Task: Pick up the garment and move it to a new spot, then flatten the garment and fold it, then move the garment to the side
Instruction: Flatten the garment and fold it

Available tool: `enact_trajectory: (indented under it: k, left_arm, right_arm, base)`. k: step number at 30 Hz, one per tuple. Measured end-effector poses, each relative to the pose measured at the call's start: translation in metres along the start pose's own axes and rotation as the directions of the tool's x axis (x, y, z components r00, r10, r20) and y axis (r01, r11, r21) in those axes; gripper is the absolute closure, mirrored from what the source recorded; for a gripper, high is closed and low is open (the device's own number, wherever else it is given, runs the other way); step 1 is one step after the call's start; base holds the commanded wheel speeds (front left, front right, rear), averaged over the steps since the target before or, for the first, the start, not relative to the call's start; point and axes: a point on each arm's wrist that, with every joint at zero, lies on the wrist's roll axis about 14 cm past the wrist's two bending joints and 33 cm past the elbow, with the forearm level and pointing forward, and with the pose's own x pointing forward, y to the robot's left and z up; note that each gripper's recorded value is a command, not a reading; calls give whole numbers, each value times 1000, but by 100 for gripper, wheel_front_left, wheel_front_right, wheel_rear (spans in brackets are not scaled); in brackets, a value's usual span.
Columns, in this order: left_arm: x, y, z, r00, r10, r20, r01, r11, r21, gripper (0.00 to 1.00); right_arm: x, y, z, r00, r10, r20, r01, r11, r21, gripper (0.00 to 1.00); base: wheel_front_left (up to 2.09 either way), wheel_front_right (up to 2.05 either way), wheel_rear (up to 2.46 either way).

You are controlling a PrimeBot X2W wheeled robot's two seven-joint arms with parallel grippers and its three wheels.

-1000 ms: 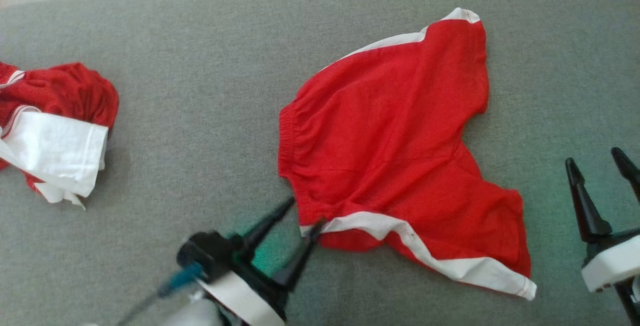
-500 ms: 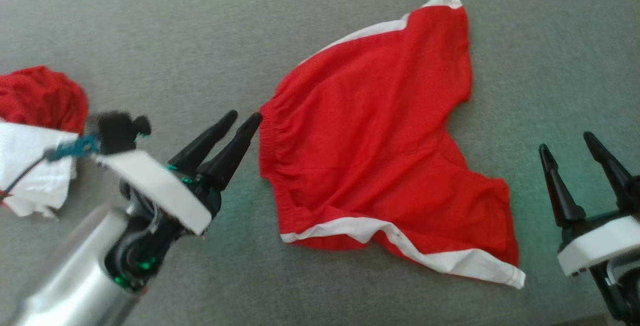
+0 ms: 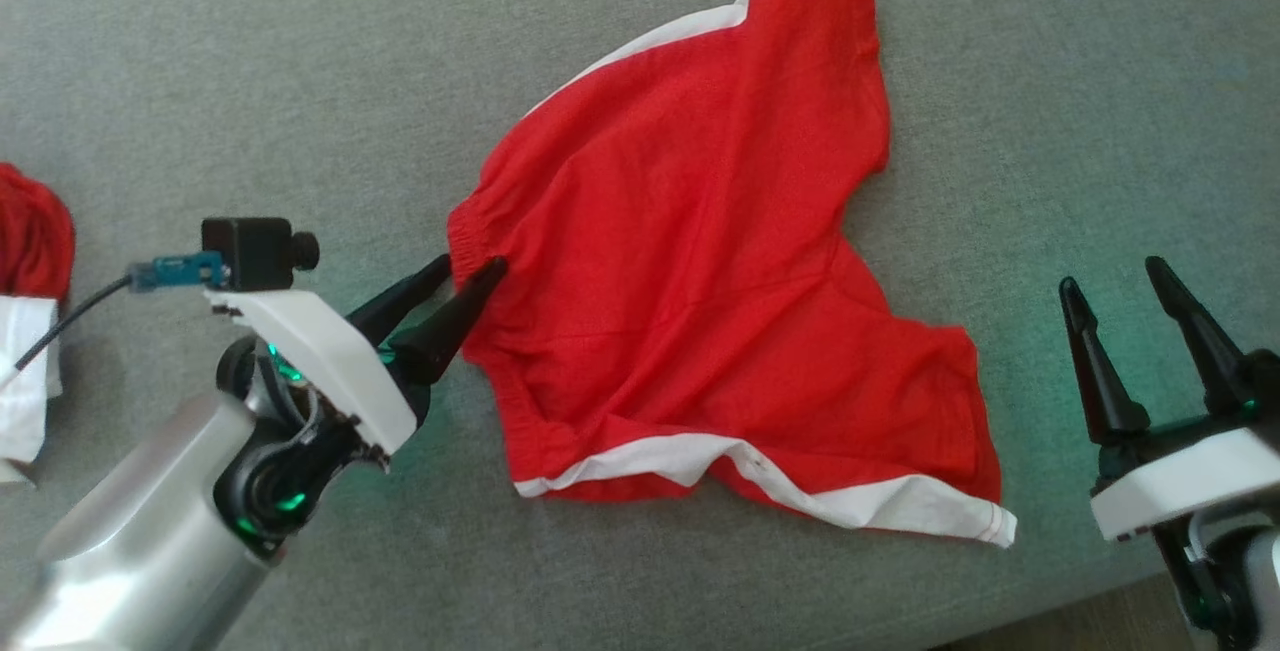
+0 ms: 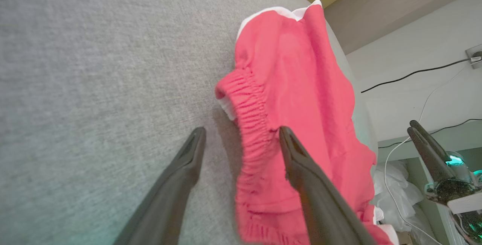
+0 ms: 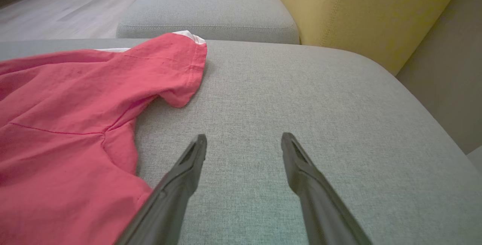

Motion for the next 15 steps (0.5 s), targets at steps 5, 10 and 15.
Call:
enact_trajectory:
  k: [5, 10, 15]
  left_arm:
    - [8, -6, 7, 999, -25, 46, 25, 1000, 7, 0]
    - [13, -13, 22, 989, -48, 137, 40, 998, 58, 100]
    - [16, -32, 45, 967, -106, 230, 66, 982, 177, 100]
  right_arm:
    - [3, -3, -2, 1000, -7, 2, 7, 1000, 3, 0]
    - [6, -4, 1, 1000, -9, 10, 9, 1000, 1, 0]
    - [5, -4, -1, 1000, -10, 10, 10, 1000, 4, 0]
  base:
    - [0, 0, 0]
    - [0, 0, 0]
    - [0, 0, 0]
